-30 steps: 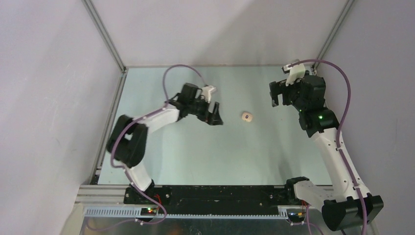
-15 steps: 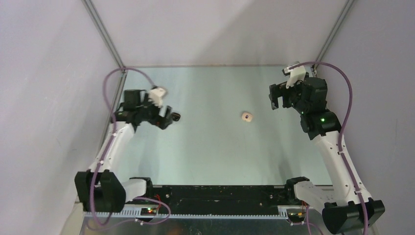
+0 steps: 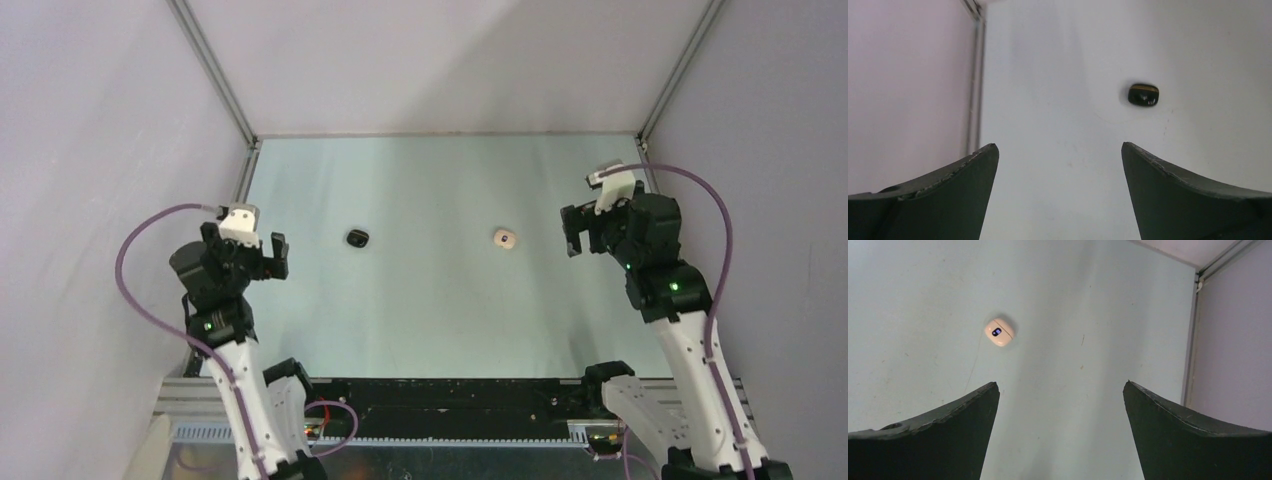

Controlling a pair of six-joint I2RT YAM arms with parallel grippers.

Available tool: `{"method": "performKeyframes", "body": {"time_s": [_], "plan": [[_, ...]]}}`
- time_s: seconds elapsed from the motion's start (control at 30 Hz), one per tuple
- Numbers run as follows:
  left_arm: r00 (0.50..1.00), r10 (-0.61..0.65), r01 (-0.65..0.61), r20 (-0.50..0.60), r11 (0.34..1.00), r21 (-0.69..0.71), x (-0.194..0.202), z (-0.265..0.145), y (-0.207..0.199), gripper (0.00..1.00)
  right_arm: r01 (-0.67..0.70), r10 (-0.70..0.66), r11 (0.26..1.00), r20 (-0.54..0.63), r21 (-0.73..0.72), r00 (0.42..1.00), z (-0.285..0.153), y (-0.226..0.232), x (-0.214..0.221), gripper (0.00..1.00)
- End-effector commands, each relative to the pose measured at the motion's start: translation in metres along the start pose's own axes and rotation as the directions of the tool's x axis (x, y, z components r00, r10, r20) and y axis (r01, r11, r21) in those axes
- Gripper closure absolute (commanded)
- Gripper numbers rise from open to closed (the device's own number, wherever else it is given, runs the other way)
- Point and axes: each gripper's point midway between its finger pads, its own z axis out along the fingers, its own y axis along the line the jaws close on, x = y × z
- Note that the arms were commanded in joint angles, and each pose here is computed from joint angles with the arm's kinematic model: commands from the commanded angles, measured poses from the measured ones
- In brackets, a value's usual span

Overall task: Insert the wireless bluetooth earbuds into the charging case
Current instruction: Reset both arms

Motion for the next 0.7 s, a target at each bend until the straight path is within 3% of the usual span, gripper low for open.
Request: {"method": "performKeyframes", "body": {"time_s": [0.0, 0.17, 0.4, 0.53, 0.67], "plan": [[0.992, 0.087, -0.08, 0.096, 0.994, -0.075, -0.049, -0.039, 0.002, 0.01, 0.028, -0.025, 0.999, 0.101, -0.024, 0.995, -0.029, 0.005, -0.013, 0.01], [0.983, 0.089, -0.084, 0.159, 0.996, -0.037, -0.063, -0.07, -0.025, 0.01, -0.005, 0.013, 0.999, 0.214, -0.039, 0.977, -0.062, 0.012, -0.025, 0.01], [0.958, 0.169, -0.134, 0.23, 0.978, -0.161, -0.075, -0.113, -0.031, 0.01, -0.037, 0.044, 0.999, 0.367, -0.026, 0.929, -0.132, 0.012, -0.045, 0.01], [0.953, 0.144, -0.102, 0.268, 0.981, -0.167, -0.071, -0.119, -0.038, 0.01, -0.085, 0.093, 0.996, 0.436, -0.038, 0.895, -0.163, 0.013, -0.049, 0.01], [0.955, 0.144, -0.113, 0.258, 0.985, -0.132, -0.062, -0.116, -0.045, 0.01, -0.11, 0.13, 0.991, 0.43, -0.071, 0.893, -0.164, 0.02, -0.04, 0.0]]}}
